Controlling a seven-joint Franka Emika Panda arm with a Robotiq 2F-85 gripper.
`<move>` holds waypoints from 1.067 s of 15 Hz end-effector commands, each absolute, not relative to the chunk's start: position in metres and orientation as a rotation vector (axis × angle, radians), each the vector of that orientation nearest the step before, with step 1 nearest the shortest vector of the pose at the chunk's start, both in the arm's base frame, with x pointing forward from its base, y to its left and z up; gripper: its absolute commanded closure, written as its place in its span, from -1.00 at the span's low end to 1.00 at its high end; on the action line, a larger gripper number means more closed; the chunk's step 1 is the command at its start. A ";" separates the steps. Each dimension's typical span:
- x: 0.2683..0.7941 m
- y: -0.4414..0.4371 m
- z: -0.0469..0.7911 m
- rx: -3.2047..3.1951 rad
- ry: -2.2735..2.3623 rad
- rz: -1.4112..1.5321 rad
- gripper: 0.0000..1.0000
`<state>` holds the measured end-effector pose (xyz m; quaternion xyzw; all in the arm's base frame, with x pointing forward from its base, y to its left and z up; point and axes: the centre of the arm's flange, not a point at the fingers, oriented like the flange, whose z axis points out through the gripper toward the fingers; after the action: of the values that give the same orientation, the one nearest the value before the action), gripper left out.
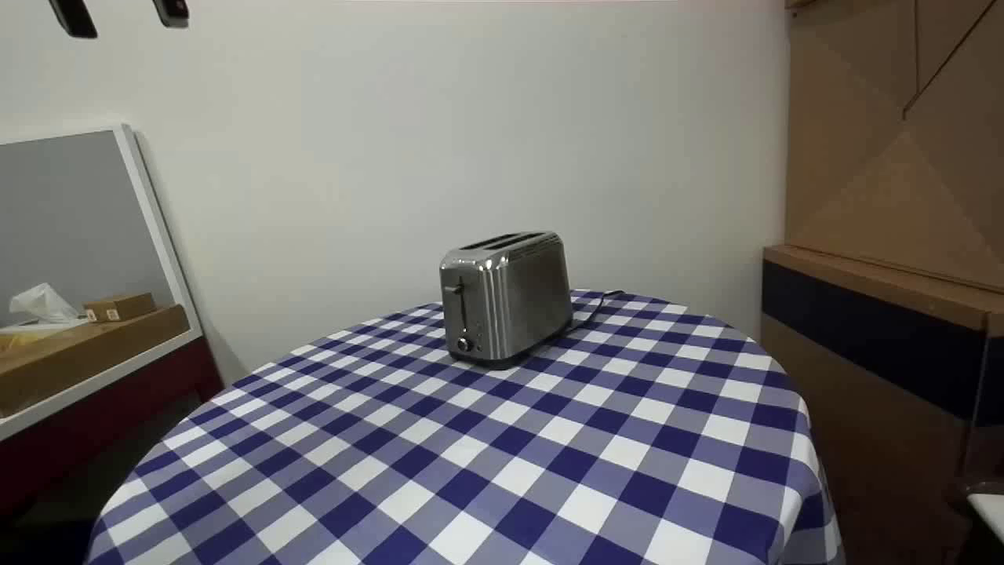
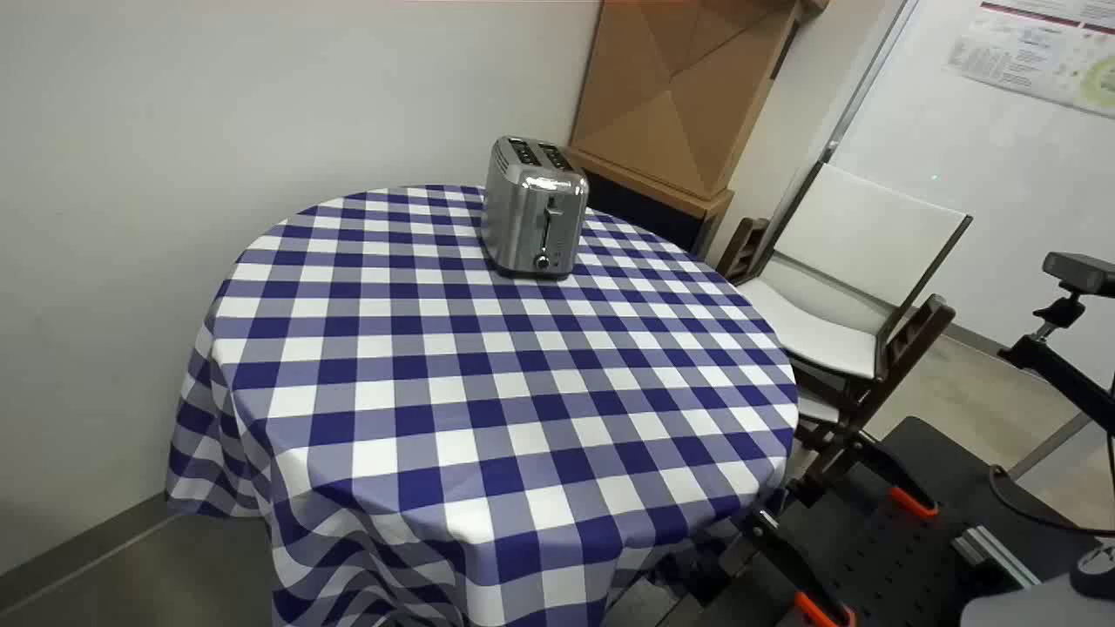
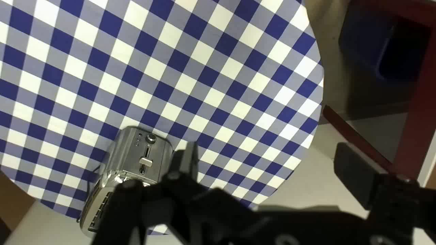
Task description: Push down the toaster lever
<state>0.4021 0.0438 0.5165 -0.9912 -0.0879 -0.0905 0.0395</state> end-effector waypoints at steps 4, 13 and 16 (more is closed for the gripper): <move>0.402 0.044 0.517 -3.038 -0.269 -0.280 -1.00; 0.477 0.016 0.510 -3.036 -0.179 -0.363 -1.00; 0.514 0.000 0.502 -3.043 -0.114 -0.383 -1.00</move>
<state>0.4658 0.0123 0.5032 -0.9910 -0.0467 -0.1199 0.0372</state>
